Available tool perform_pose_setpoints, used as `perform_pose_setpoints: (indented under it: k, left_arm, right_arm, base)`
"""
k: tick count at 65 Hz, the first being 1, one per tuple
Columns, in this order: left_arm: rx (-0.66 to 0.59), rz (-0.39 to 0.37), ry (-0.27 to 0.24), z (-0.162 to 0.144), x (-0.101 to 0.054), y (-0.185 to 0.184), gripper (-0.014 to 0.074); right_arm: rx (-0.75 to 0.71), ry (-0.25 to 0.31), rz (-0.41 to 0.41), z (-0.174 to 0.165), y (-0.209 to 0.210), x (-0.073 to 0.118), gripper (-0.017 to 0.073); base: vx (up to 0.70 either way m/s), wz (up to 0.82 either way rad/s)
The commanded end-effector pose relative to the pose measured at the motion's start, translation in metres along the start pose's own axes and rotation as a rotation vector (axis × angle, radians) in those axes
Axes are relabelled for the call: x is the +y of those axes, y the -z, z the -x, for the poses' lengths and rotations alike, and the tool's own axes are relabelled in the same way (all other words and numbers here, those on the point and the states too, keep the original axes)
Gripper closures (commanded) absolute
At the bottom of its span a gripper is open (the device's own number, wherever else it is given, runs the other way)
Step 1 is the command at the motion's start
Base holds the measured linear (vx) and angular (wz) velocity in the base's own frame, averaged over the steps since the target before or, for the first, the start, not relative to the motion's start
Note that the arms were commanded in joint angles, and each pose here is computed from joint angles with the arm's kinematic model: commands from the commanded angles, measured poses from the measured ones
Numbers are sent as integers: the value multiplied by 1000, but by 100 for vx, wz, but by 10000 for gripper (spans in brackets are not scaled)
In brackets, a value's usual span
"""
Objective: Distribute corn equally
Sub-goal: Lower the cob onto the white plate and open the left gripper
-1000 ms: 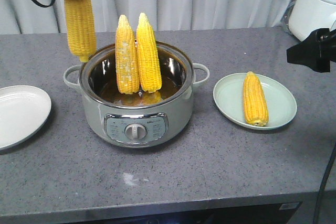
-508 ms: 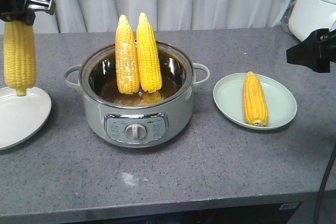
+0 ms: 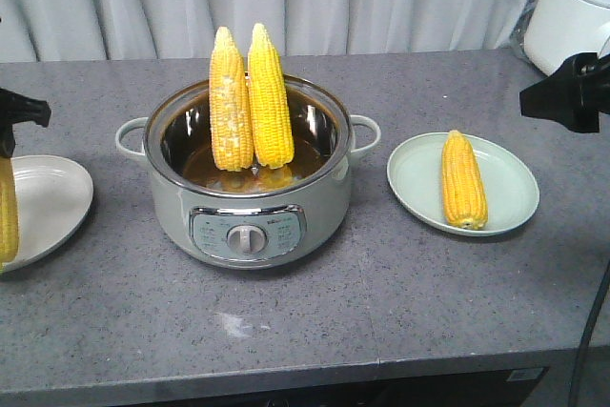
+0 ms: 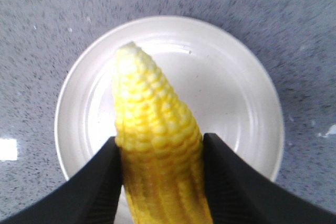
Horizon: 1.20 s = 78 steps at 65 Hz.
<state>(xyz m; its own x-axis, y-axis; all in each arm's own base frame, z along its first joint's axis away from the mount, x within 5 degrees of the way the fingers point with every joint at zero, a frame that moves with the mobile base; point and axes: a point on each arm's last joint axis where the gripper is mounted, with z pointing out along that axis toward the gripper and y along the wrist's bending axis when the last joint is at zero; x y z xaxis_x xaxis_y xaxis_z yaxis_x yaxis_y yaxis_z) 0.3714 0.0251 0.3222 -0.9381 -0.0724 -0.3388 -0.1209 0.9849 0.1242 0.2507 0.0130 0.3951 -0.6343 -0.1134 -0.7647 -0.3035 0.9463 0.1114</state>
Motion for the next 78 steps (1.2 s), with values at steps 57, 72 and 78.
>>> perform_pose_setpoints:
  k: [57, 72, 78]
  left_arm:
    - [-99, -29, 38, 10, 8, -2, -83]
    - [-112, -30, 38, 11, 8, 0, -118]
    - [-151, -32, 41, 11, 9, 7, -109]
  right_arm:
    - [-94, -5, -6, 10, 14, 3, -34]
    - [-93, -5, -6, 10, 14, 3, -34]
    - [-93, -5, -6, 10, 14, 3, -34]
  base:
    - [0, 0]
    - [0, 0]
    - [0, 0]
